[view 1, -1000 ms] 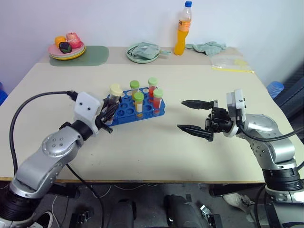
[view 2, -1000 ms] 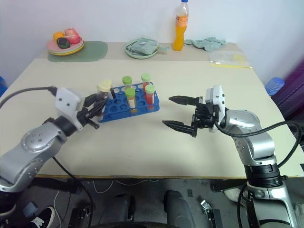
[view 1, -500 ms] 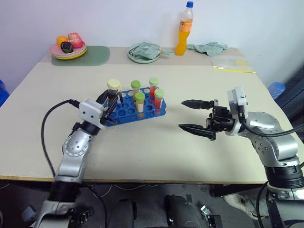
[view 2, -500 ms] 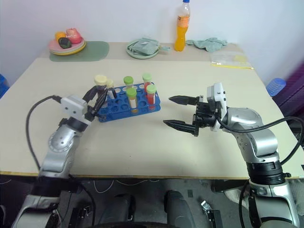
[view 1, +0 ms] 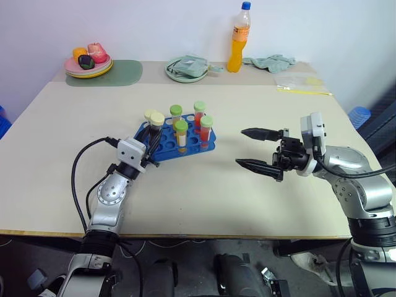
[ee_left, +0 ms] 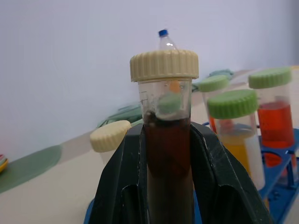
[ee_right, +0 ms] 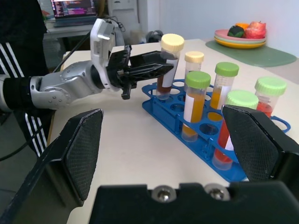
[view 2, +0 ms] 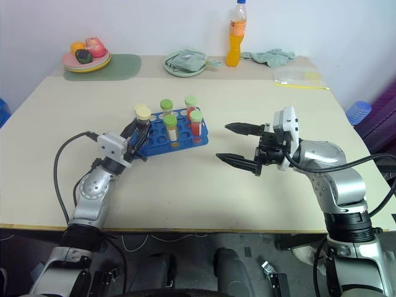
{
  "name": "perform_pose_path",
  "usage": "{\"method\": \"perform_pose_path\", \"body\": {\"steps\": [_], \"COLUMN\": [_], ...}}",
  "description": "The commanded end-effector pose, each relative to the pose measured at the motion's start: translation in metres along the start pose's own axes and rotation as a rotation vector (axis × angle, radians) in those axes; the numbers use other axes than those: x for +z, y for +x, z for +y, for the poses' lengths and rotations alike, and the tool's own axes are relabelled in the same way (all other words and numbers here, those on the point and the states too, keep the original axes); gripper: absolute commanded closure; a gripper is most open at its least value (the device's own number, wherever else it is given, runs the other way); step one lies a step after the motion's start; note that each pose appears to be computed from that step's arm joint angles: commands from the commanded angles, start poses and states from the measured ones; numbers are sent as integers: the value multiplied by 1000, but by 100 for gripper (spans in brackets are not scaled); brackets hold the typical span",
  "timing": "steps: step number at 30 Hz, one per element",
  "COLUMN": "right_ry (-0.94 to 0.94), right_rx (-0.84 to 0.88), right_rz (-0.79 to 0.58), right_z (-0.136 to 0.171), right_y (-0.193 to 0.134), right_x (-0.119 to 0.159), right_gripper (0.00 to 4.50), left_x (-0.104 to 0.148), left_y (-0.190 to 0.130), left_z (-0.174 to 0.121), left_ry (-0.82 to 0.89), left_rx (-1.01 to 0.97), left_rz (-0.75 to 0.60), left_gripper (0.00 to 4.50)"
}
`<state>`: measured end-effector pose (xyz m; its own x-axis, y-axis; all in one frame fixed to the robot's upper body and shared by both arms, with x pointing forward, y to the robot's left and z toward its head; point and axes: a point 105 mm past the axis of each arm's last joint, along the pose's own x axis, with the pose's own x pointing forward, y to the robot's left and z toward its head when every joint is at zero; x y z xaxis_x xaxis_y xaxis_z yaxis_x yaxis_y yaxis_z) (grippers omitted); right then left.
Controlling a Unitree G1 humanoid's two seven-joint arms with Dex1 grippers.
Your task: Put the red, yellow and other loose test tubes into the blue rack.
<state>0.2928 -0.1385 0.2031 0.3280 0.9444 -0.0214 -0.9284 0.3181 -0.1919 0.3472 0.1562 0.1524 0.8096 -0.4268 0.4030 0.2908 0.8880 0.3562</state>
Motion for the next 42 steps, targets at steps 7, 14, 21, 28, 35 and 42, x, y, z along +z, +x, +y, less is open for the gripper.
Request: {"method": "perform_pose_path", "body": {"steps": [7,14,21,28,35,42], "right_ry": [-71,-89,-90,-39,-26,-4], "right_rx": [-9,-29,-29,-46,-38,-59], "right_rz": [-22,-31,-28,-70,-51,-7], "right_z": [-1,-4,-4,-8,-3,-1], "right_y": [-3,-4,-4,-4,-5,-19], "right_x": [14,19,17,18,12,3], "right_gripper": [0,0,0,0,0,0], "left_x": [1,-11,-6,2,26,43], "left_y": [6,1,-5,-27,-45,-69], "left_z": [-4,-2,14,41,47,33], "left_ry": [-120,-189,-181,-325,-443,-280], "left_rx": [14,50,72,106,-6,-348], "left_rz": [-35,-2,-14,18,60,189], "left_gripper": [379,379,183,3,3,3]}}
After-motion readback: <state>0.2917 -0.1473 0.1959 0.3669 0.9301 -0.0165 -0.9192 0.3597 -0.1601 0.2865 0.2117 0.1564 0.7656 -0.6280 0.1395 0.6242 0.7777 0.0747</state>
